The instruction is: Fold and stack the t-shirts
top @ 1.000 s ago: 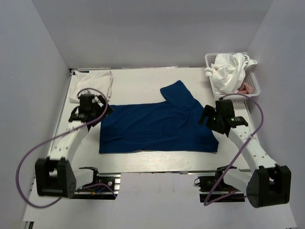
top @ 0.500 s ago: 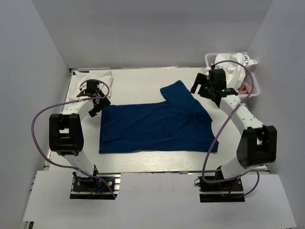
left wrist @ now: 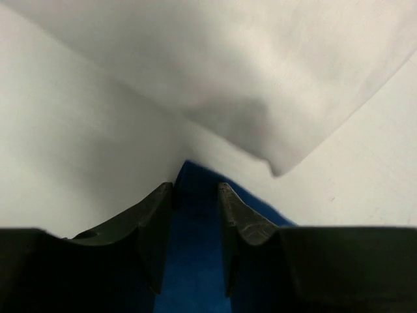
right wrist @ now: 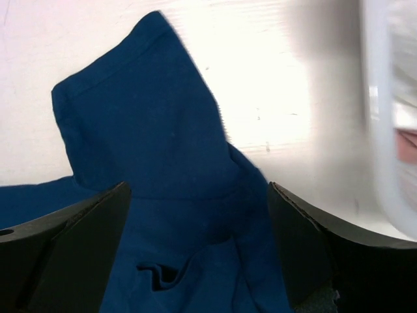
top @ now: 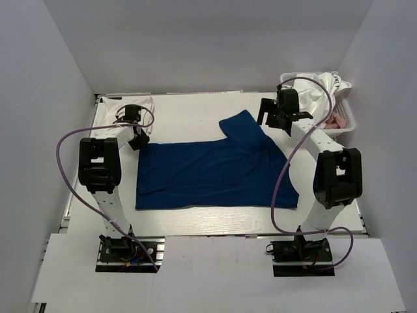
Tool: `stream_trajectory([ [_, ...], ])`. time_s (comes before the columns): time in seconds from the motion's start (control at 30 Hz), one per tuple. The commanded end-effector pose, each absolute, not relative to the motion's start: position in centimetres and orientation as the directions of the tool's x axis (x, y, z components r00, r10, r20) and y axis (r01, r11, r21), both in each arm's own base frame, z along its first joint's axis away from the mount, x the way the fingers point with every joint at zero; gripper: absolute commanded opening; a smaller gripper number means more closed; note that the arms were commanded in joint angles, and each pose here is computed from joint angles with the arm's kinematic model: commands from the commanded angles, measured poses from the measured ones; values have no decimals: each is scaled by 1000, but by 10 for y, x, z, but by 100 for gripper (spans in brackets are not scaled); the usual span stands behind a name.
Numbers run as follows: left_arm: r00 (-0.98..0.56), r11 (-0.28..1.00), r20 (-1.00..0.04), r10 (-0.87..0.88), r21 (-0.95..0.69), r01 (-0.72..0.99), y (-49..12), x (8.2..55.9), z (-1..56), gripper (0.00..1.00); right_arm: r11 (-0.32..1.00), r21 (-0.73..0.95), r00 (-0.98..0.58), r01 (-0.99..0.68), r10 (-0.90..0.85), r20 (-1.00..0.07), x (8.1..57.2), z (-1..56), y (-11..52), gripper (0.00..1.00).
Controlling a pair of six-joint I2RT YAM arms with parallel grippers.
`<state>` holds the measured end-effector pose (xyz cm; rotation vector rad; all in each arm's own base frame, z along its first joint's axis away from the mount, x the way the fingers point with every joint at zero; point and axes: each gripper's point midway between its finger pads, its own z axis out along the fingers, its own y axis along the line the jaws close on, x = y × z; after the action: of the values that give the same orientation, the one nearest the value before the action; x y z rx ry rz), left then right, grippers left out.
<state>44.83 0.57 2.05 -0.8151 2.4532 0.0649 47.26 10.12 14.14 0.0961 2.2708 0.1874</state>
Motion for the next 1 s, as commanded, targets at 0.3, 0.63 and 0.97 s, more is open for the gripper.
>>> stream_trajectory([
  [0.3,-723,829,-463,-512,-46,-558,10,437,2,19,982,94,-662,-165,-40,-749,554,109,166,90],
  [0.63,-733,840,-463,-498,-48,-540,9,427,12,0,987,74,-660,-141,-38,-750,616,59,181,90],
  [0.97,-721,845,-487,-492,-71,-529,4,431,34,0,968,99,-662,-229,-81,-745,617,36,196,20],
])
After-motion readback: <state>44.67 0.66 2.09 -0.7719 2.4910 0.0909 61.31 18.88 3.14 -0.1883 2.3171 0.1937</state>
